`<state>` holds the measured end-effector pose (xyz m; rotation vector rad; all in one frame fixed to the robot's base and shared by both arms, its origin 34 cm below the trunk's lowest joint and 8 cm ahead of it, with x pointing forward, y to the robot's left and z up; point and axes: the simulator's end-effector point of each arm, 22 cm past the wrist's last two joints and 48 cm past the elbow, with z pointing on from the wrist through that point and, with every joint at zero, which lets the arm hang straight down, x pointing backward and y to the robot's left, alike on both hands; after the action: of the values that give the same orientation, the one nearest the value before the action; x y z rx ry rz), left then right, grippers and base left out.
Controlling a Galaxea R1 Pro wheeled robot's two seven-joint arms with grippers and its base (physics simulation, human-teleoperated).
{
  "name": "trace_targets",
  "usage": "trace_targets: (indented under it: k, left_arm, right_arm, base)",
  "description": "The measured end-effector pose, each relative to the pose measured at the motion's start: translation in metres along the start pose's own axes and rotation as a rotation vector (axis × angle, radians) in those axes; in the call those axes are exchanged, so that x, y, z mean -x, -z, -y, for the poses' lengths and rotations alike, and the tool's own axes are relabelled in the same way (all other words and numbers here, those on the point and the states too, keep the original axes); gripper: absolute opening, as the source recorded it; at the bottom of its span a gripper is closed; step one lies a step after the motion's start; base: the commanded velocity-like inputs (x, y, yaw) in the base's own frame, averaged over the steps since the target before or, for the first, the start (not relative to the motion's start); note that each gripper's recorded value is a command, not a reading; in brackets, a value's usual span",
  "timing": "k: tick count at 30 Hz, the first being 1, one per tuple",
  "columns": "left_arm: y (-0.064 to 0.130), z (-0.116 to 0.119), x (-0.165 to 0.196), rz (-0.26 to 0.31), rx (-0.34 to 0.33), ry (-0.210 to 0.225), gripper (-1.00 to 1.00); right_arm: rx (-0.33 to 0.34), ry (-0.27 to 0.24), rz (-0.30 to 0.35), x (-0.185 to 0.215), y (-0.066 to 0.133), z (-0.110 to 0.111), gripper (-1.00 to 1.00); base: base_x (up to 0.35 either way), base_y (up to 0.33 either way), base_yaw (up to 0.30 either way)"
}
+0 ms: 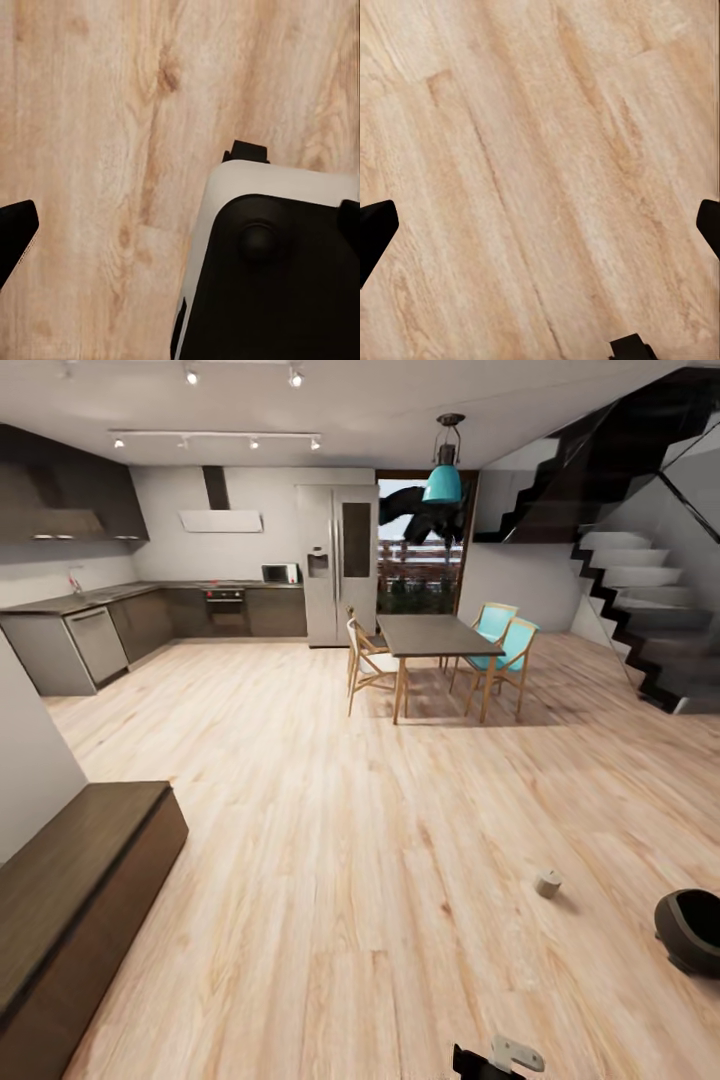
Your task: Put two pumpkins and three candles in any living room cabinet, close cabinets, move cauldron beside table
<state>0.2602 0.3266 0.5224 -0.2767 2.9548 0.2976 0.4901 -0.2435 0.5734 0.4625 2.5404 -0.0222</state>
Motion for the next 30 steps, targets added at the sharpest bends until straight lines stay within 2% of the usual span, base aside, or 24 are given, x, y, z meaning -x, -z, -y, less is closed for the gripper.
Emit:
trace_targets:
  k: [2,5,7,18,30]
  left_arm:
    - [0.0,0.003,0.0,0.001,-0.015,-0.002,1.0]
    - [0.001,0.018,0.001,0.003,-0.092,-0.01,1.0]
    - [0.0,0.013,0.003,0.006,-0.111,-0.014,1.0]
    - [-0.001,0.01,0.005,0.014,-0.118,-0.028,1.0]
    - [-0.001,0.011,0.006,0.017,-0.12,-0.039,1.0]
  right_arm:
    - [0.0,0.0,0.0,0.0,0.0,0.0,1.0]
    - [0.001,0.001,0.0,0.0,0.0,0.0,1.0]
    - [0.001,0.002,-0.001,0.0,0.0,0.0,1.0]
    - [-0.001,0.027,-0.014,-0.016,0.004,0.006,1.0]
    - [-0.004,0.025,-0.014,-0.017,0.004,0.007,1.0]
  base:
    - [0.15,0.0,-0.283]
    - [0.282,0.0,-0.19]
    - [0.326,0.0,-0.04]
    - [0.336,0.0,-0.003]
    - [0.337,0.0,0.0]
